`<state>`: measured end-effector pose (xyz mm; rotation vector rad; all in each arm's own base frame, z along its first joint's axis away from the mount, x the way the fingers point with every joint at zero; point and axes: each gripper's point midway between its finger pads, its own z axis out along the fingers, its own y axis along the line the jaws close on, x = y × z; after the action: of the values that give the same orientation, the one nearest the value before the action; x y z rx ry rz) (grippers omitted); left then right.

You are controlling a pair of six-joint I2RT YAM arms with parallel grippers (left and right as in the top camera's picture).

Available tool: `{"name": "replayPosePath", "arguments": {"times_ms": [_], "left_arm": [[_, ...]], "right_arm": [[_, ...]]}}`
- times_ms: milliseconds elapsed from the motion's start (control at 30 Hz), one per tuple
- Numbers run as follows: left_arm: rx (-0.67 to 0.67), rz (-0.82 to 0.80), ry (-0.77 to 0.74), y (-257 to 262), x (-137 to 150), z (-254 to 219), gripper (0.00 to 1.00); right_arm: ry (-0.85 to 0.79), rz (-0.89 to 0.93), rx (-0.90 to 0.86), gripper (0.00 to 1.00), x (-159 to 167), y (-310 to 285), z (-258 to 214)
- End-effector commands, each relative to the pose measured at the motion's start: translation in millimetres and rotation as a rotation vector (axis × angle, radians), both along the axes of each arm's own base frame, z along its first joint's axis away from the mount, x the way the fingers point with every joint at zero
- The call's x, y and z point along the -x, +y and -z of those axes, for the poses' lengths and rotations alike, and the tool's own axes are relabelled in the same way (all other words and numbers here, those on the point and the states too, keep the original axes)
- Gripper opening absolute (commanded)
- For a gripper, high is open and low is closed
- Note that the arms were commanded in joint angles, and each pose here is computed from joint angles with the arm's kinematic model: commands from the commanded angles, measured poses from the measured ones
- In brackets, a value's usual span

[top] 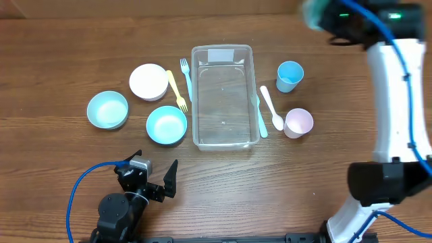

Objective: Pack container
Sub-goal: 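Carry the mint cup into the clear container and release it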

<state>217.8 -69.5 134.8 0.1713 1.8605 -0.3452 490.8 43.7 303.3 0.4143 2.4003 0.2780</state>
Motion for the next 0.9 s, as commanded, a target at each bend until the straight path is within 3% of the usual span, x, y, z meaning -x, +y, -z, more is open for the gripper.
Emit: {"name": "replayPosePath", "arguments": {"times_ms": [0,167,367,867], "left_arm": [[0.013,0.005,0.003,-1.1,0.4,1.5,1.0],[0.013,0.005,0.002,-1.1,0.4,1.4,1.0],[0.012,0.005,0.008,-1.2,0.3,2.7,1.0],[0.012,0.005,0.009,-1.2,0.3,2.8,1.0]], "right_arm": [[0.046,-0.226,-0.007,0.04,2.5,96.0,26.1],[0.238,-0.366,0.045,0.04,10.2,173.6,120.3],[0.412,-0.325,0.099,0.04,14.0,177.0,199.6],[0.488,-0.242,0.179,0.04,10.0,162.3,249.8]]}}
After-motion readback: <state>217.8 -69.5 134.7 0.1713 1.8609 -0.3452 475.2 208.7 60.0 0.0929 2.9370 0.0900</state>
